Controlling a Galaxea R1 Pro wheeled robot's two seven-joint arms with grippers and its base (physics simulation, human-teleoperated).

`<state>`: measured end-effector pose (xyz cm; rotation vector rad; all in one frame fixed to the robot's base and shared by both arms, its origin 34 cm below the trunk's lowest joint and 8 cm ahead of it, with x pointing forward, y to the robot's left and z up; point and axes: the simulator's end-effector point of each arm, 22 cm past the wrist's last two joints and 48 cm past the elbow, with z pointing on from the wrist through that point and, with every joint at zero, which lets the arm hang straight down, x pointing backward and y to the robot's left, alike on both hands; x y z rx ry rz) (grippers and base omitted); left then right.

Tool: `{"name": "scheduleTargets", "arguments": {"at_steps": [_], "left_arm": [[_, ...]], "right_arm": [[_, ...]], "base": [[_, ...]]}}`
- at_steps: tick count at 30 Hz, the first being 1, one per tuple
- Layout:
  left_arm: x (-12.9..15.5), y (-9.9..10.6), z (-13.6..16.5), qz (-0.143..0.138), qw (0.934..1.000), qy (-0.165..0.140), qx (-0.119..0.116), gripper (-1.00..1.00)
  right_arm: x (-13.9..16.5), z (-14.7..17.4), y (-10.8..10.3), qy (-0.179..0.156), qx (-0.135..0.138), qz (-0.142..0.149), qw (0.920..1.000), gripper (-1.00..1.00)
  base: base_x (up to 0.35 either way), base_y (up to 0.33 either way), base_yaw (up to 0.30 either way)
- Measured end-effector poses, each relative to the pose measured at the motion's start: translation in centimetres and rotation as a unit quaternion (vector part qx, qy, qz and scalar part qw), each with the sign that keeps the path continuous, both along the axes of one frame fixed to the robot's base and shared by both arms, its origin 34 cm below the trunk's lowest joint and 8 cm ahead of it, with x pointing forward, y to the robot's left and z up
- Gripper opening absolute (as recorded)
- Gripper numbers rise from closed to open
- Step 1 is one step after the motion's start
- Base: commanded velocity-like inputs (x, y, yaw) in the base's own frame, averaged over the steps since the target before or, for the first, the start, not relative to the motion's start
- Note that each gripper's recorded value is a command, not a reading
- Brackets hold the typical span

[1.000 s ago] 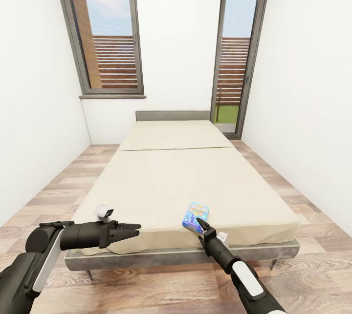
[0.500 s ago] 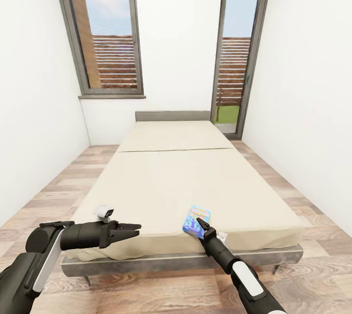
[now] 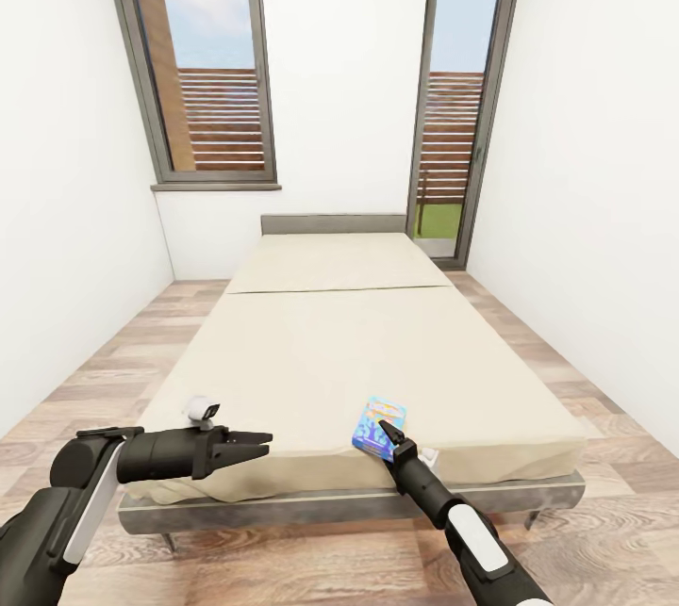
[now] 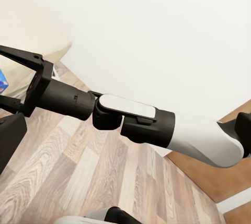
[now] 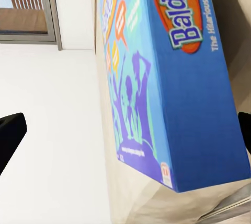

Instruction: Put all the toys in the child's room - the three board games (two on the bed and one on the table), the two jigsaw puzzles on the table, and the tennis ball on the table - inside the toy box on the table in the child's room.

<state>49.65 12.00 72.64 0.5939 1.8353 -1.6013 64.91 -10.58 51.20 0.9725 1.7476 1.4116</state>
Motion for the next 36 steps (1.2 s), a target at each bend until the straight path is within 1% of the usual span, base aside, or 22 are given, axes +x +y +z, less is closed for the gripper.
{"name": "scheduleTargets", "arguments": {"at_steps": [12,36], "left_arm": [[0.0,0.0,0.0,0.000,1.0000,-0.001,-0.001,1.00],[1.2,0.2,5.2,0.000,1.0000,0.006,0.000,1.00]], "right_arm": [[0.0,0.0,-0.1,0.000,-0.002,-0.001,1.0000,-1.00],[1.3,5.3,-0.1,-0.001,0.000,-0.001,1.0000,-1.00]], "base": [[0.000,0.000,0.000],[0.000,0.000,0.000]]}}
